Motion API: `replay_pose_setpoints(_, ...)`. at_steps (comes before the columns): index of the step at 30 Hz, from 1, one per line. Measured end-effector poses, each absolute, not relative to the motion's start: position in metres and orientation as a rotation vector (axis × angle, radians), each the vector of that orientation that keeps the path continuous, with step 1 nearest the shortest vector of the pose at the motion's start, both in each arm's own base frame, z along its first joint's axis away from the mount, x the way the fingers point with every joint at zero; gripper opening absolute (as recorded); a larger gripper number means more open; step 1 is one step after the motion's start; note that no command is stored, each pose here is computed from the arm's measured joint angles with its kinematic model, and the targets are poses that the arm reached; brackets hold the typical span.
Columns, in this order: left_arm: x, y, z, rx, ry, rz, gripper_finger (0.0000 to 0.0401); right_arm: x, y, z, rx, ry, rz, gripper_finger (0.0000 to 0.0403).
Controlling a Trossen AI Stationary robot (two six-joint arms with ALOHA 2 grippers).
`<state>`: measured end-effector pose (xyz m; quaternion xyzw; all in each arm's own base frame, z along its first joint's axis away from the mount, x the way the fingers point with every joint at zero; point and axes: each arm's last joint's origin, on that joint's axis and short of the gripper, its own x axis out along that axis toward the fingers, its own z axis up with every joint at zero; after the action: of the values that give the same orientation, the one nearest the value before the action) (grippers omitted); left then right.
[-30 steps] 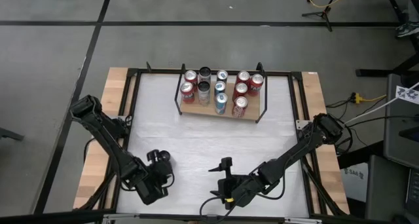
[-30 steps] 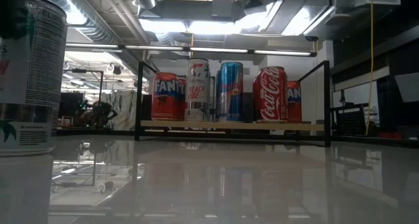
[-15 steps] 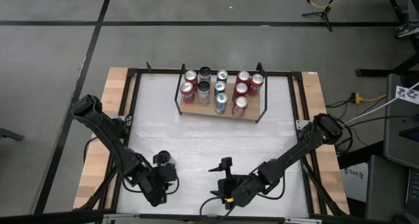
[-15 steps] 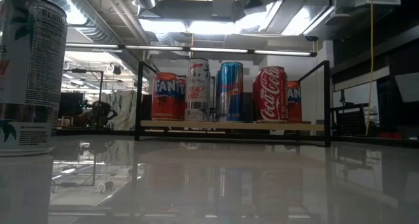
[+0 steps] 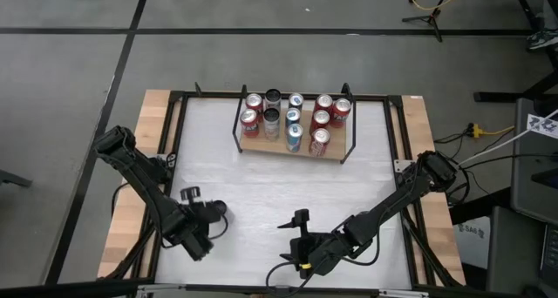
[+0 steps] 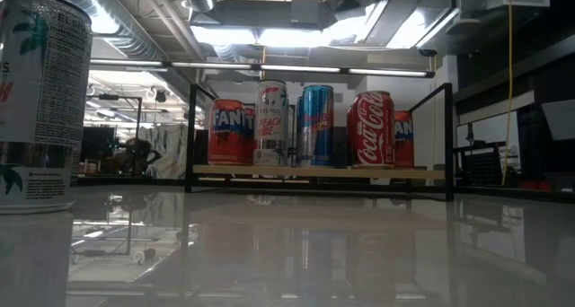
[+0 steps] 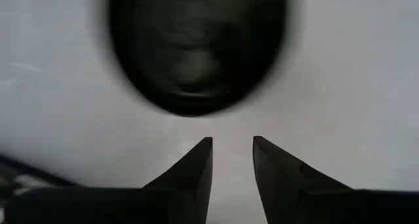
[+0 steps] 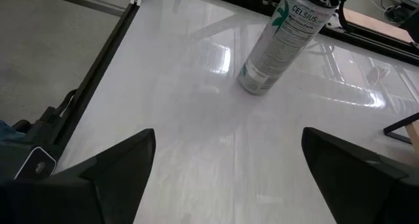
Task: Place canned beverage on shelf
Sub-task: Put the white-pink soda can on the shelf aligned with the white-pink soda cans
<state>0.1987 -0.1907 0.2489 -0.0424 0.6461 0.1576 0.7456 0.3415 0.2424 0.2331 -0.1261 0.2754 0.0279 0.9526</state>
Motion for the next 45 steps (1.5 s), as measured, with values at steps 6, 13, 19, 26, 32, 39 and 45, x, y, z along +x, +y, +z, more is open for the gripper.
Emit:
replay_pose_setpoints(6,0.200,-0.180,0.250,-0.031,1.341,0.466,0.0099,0.342,0.242,0.233,-0.256,0.560,0.057,0.0374)
replay_pose_setpoints(13,0.206,-0.183,0.250,-0.083,1.306,0.438,0.0099,0.342,0.242,0.233,-0.256,0.560,0.057,0.0374)
replay_pose_setpoints(19,0.209,-0.189,0.250,-0.129,1.271,0.394,0.0099,0.342,0.242,0.233,-0.256,0.560,0.057,0.0374)
replay_pose_setpoints(26,0.208,-0.190,0.249,-0.131,1.327,0.353,0.0099,0.342,0.242,0.233,-0.256,0.560,0.057,0.0374)
replay_pose_setpoints(32,0.208,-0.190,0.249,-0.134,1.327,0.356,0.0099,0.342,0.242,0.233,-0.256,0.560,0.057,0.0374)
replay_pose_setpoints(39,0.208,-0.190,0.249,-0.138,1.327,0.360,0.0099,0.342,0.242,0.233,-0.256,0.560,0.057,0.0374)
replay_pose_setpoints(45,0.206,-0.188,0.249,-0.126,1.344,0.377,0.0105,0.342,0.242,0.233,-0.256,0.560,0.057,0.0374)
